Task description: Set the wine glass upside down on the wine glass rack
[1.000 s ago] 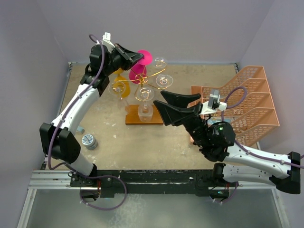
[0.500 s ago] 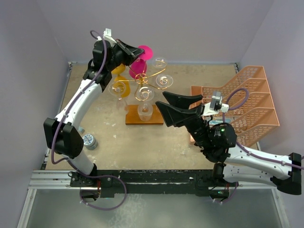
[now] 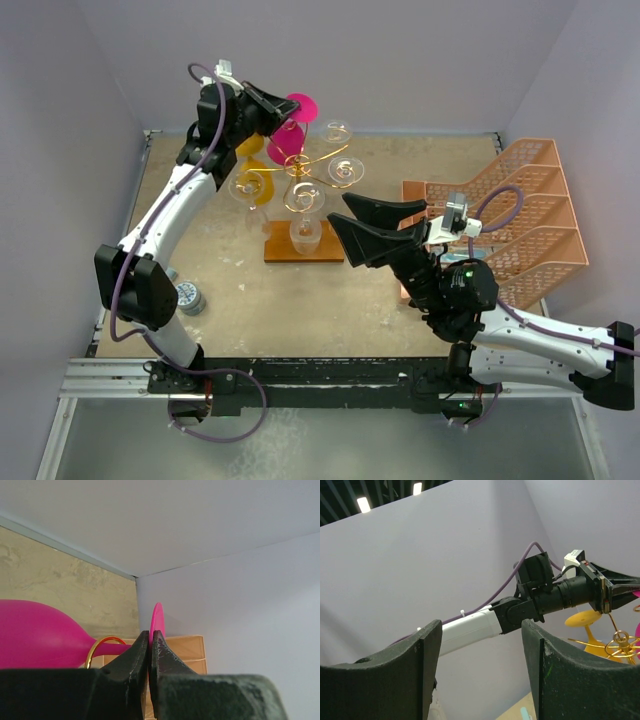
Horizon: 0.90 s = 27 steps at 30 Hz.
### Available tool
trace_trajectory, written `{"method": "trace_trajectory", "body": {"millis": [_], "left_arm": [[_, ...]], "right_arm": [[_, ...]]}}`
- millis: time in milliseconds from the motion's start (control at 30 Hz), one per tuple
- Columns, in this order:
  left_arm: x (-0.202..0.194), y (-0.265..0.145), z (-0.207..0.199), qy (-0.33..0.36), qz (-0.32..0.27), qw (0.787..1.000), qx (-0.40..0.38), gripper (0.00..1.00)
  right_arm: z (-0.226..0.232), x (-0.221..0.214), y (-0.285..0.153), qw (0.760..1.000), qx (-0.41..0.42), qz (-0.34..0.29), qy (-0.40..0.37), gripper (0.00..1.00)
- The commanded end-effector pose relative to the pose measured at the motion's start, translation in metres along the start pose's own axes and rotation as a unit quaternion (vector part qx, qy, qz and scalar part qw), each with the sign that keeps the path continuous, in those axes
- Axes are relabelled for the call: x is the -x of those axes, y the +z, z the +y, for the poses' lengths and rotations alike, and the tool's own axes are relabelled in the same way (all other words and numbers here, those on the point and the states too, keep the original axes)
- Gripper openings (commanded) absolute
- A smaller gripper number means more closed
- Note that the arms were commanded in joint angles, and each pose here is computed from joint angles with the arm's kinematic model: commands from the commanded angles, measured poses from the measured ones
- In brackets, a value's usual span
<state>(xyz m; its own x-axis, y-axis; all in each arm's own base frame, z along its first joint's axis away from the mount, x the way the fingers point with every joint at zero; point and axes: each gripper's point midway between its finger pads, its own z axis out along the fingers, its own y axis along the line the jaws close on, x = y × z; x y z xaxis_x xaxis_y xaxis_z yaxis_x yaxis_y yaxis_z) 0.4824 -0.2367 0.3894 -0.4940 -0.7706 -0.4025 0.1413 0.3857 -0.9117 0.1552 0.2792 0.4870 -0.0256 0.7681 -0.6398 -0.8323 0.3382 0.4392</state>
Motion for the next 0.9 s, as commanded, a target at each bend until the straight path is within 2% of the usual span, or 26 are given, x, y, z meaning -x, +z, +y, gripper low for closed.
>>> {"method": "trace_trajectory", "body": {"millis": [0,700,867], "left_arm": [[0.022,-0.015,-0.032,0.034,-0.041,0.998,-0.024,0.0],[0.028,-0.034,-0.029,0.082,-0.046,0.995,0.018,0.0],[0.03,-0.036,-0.02,0.098,-0.049,0.993,0.04,0.03]], "right_arm": [[0.005,0.021,-0.001,0.999,0.004,-0.035,0.015,0.67],[0.005,0.017,-0.001,0.999,0.007,-0.031,0.02,0.67],[0.005,0.017,0.0,0.999,0.006,-0.03,0.02,0.67]]}}
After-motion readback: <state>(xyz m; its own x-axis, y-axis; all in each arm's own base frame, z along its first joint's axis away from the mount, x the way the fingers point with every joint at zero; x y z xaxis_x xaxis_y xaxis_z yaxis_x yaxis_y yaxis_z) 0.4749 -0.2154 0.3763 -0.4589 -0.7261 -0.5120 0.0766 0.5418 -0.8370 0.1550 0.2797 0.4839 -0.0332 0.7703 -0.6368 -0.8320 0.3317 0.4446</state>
